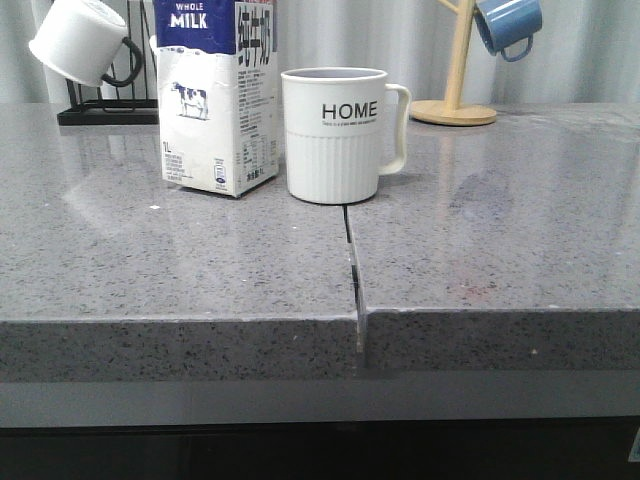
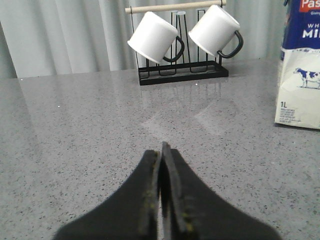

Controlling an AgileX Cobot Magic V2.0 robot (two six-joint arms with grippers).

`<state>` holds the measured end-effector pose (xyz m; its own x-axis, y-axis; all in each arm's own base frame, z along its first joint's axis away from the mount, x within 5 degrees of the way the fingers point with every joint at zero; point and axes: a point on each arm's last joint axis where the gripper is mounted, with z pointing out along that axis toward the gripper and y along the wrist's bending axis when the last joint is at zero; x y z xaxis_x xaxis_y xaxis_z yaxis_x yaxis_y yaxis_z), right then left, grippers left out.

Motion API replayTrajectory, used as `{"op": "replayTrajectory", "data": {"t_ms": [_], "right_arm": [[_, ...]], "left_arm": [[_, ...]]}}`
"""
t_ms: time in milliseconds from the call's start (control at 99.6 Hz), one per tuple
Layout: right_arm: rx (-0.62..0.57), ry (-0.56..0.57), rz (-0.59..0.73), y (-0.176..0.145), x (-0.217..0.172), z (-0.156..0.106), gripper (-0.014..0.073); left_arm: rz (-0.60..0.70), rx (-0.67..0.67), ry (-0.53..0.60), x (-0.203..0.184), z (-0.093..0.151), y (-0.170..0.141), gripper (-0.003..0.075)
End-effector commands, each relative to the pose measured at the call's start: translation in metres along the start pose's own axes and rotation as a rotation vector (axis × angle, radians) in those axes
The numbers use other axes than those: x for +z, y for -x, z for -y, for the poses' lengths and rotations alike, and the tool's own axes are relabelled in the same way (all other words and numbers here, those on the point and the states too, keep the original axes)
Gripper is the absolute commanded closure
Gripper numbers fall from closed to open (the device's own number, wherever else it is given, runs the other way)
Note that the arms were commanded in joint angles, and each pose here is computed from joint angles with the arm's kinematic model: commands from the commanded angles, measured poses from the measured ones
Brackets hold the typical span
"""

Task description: Place milk next to cup

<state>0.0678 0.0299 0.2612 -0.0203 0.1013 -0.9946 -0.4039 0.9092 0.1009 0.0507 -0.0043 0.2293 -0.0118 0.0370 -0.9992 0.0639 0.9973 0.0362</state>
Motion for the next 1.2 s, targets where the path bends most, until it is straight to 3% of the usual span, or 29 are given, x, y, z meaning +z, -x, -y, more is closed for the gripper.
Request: {"op": "replayTrajectory", "data": {"t_ms": [0,110,271,1195], "right_arm": [[-0.001,0.009,0.092,0.015,0.000,-0.001,0.0662],[-0.001,0.009,0.092,0.015,0.000,-0.001,0.0662],[-0.001,0.009,0.095,0.015,0.000,-0.001,0.0662],[-0.001,0.009,0.096,0.015,0.000,-0.001,0.0662]], "left_arm": [[0.138,-0.001,0.028,0.002,-0.002,0.004,0.0741],[0.187,0.001,0.045,0.002,-0.003,-0.016,0.0741],[0.078,-0.011,0.037,0.005,-0.002,-0.030,0.0741],[0.078,-0.038,0.037,0.005,-0.002,-0.030,0.0741]]}}
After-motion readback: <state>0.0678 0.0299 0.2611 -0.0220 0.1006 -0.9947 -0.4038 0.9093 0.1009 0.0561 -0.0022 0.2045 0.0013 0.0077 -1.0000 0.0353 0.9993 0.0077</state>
